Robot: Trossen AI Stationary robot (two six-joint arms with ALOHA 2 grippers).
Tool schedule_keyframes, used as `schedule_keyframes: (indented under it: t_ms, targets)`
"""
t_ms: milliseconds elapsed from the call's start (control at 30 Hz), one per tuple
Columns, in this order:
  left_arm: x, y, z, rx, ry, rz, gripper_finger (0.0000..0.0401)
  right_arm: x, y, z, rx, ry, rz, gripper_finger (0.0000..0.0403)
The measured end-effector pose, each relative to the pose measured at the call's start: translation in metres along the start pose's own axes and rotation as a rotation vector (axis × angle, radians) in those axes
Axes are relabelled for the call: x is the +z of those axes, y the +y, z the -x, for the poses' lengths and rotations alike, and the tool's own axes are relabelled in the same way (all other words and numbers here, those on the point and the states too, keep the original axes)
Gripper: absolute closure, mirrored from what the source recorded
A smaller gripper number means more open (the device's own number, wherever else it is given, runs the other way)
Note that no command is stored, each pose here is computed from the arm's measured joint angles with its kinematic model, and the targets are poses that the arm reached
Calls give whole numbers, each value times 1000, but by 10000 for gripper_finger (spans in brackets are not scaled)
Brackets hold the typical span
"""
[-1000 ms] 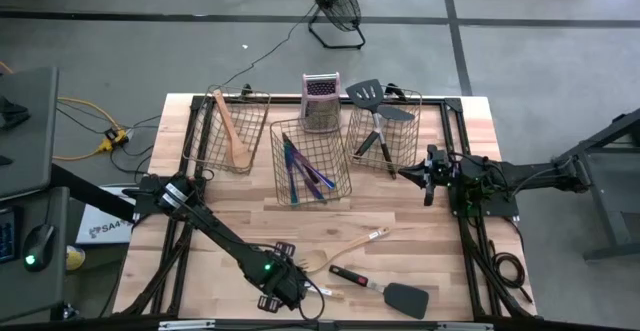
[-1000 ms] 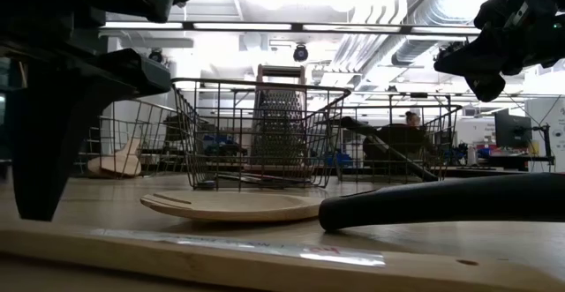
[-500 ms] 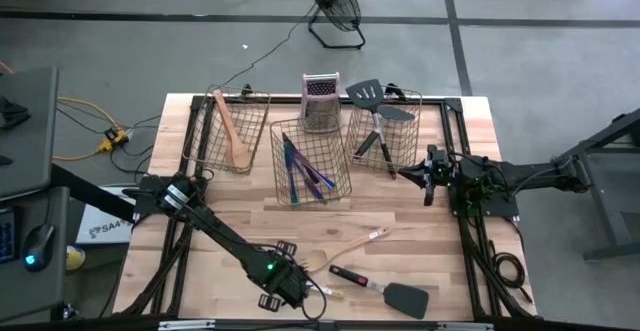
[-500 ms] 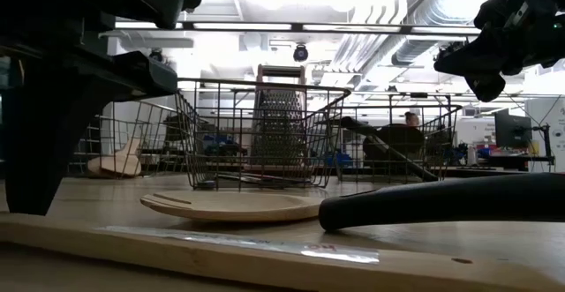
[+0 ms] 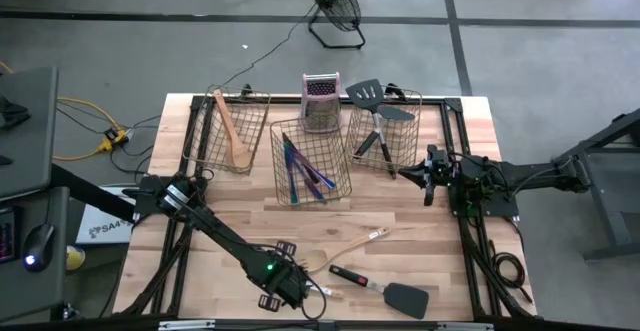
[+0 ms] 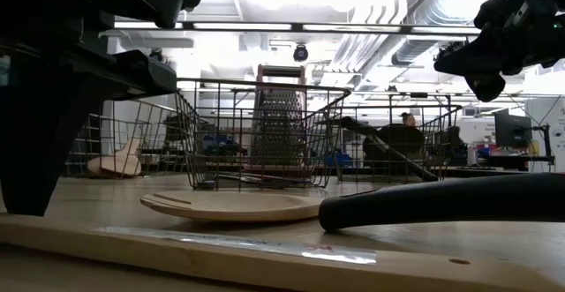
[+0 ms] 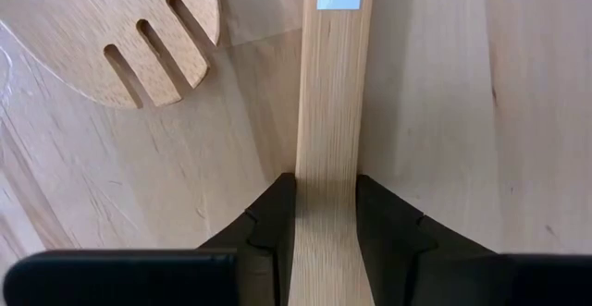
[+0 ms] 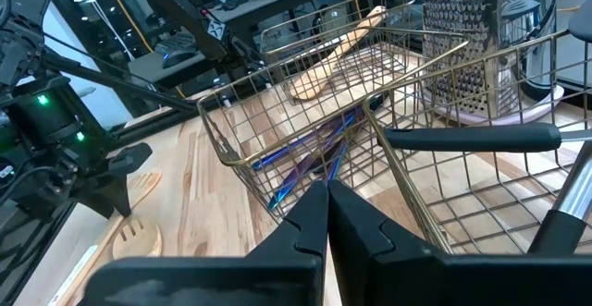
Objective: Pick & Place Kitchen Items
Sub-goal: Put the bottom brown serving spoon into the left wire basket
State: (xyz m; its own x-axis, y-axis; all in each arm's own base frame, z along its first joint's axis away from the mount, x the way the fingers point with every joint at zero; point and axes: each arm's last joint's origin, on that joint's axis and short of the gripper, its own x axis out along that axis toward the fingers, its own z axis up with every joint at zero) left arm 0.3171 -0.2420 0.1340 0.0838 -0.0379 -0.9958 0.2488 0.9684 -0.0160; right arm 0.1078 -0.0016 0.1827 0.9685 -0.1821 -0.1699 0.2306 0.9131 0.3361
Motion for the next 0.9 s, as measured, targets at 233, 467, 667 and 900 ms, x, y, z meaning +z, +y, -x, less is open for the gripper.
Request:
schedule_keyframes:
  t_ms: [233,467,667,900]
  targets:
    - [-2,-2,9,-3,-23,14,314,0,0,0,-1,0,0,401]
    - [-4,0,31,3,-81,44,315,0,0,0,0,-1,0,401]
    - [-5,1,53,-30,-134,117,315,0,0,0,0,0,0,401]
    - [-8,4,83,-59,-214,250,315,0,0,0,0,0,0,401]
